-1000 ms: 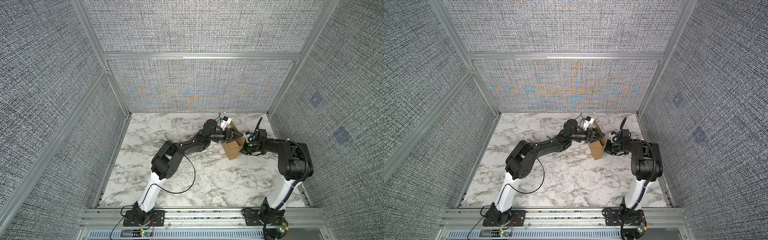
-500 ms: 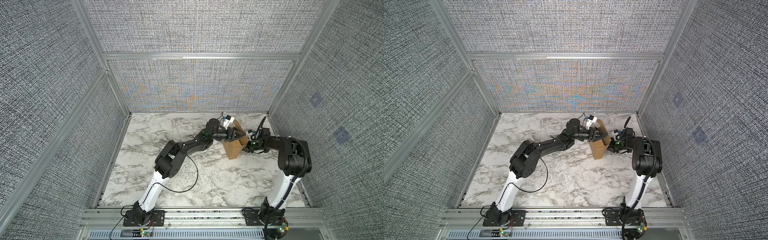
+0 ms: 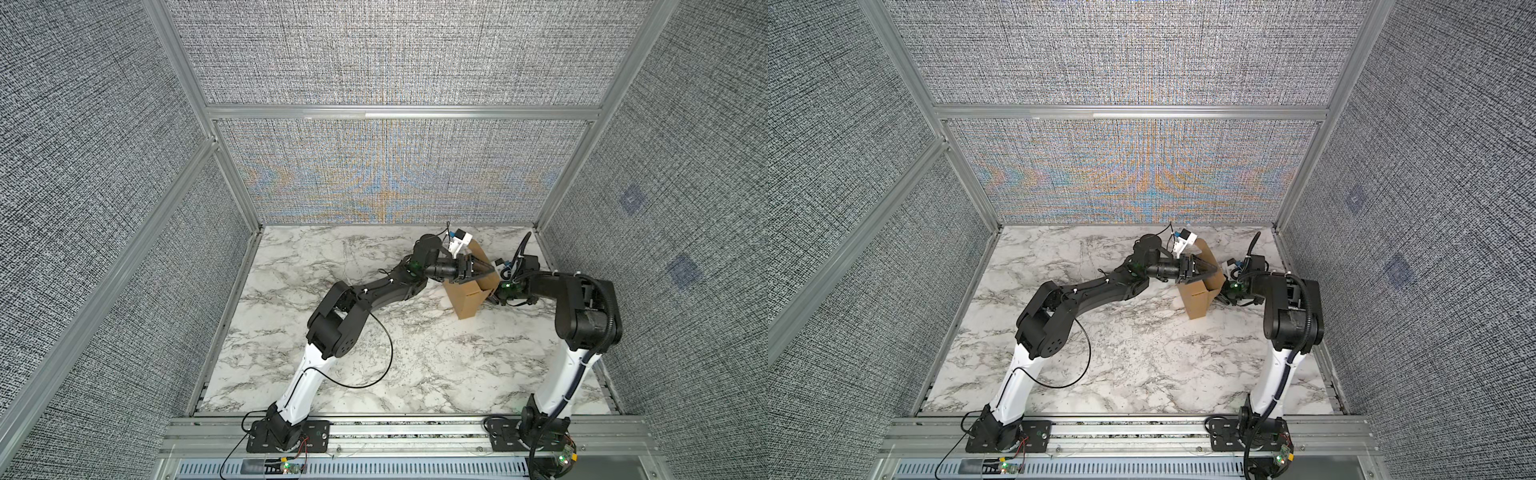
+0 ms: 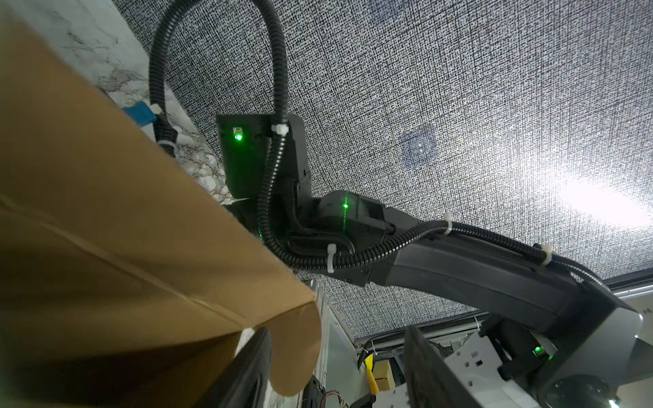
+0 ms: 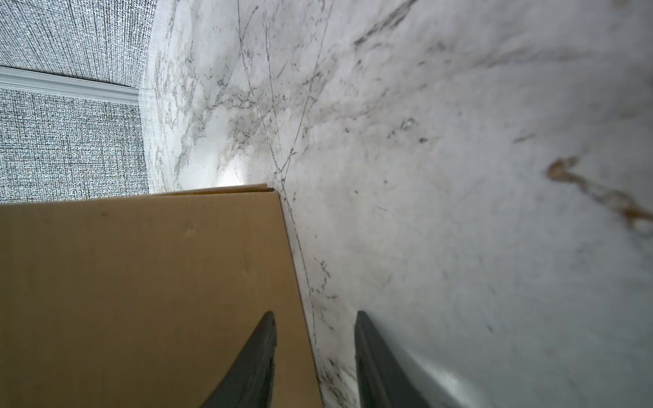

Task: Assemble paper box
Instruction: Close the paper box at the middle-right of the table.

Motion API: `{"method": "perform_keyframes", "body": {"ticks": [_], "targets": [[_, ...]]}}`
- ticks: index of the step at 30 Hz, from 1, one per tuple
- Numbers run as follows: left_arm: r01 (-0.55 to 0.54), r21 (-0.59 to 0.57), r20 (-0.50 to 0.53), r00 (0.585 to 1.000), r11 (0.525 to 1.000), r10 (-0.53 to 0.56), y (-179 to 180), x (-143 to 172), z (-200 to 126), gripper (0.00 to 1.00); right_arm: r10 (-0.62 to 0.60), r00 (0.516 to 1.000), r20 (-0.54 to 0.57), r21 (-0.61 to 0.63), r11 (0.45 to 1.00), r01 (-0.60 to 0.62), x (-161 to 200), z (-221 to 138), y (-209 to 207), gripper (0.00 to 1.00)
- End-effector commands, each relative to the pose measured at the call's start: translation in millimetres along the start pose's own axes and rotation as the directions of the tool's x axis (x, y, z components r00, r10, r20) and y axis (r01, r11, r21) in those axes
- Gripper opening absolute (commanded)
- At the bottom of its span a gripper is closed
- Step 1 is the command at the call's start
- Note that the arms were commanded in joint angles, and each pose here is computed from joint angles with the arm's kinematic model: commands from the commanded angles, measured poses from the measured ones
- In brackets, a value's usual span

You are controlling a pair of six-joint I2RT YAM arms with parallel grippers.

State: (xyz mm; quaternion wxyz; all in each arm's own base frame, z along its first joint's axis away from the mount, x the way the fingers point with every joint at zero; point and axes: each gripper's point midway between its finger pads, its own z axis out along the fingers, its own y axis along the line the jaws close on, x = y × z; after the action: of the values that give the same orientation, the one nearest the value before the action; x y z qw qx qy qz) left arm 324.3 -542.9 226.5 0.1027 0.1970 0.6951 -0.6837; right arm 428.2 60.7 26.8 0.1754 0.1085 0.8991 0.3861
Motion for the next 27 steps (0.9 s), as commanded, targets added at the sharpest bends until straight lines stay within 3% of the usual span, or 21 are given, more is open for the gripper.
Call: {"method": "perform_keyframes", "body": {"ticks": [1,6,10,13,16,19,27], "targets": [[-0.032,0.004,-0.019,0.999,0.999,0.032,-11,3,-4,0.62,0.016,1.000,-0.011,0.054,0.998,-0.016,4,-2,-10,0.40],[-0.091,-0.010,-0.006,0.996,0.996,0.091,-37,-4,-24,0.62,0.007,1.000,-0.003,0.058,0.998,-0.007,1,-6,-6,0.40],[-0.156,-0.050,0.034,0.987,0.986,0.158,-59,-18,-58,0.62,-0.008,1.000,0.005,0.071,0.997,0.008,-2,-11,-3,0.40],[-0.133,-0.167,0.069,0.987,0.977,0.146,-42,-21,-91,0.62,-0.012,1.000,0.007,0.087,0.996,0.012,-5,-15,-2,0.40],[-0.044,-0.296,0.091,0.993,0.954,0.074,4,-10,-115,0.62,-0.023,1.000,0.015,0.092,0.996,0.021,-7,-19,3,0.39],[-0.001,-0.343,0.083,0.996,0.939,0.031,33,7,-115,0.62,-0.037,0.999,0.020,0.104,0.994,0.035,-11,-25,8,0.39],[-0.001,-0.298,0.033,0.999,0.954,0.011,49,14,-79,0.62,-0.066,0.997,0.032,0.117,0.991,0.062,-13,-36,19,0.39]]}}
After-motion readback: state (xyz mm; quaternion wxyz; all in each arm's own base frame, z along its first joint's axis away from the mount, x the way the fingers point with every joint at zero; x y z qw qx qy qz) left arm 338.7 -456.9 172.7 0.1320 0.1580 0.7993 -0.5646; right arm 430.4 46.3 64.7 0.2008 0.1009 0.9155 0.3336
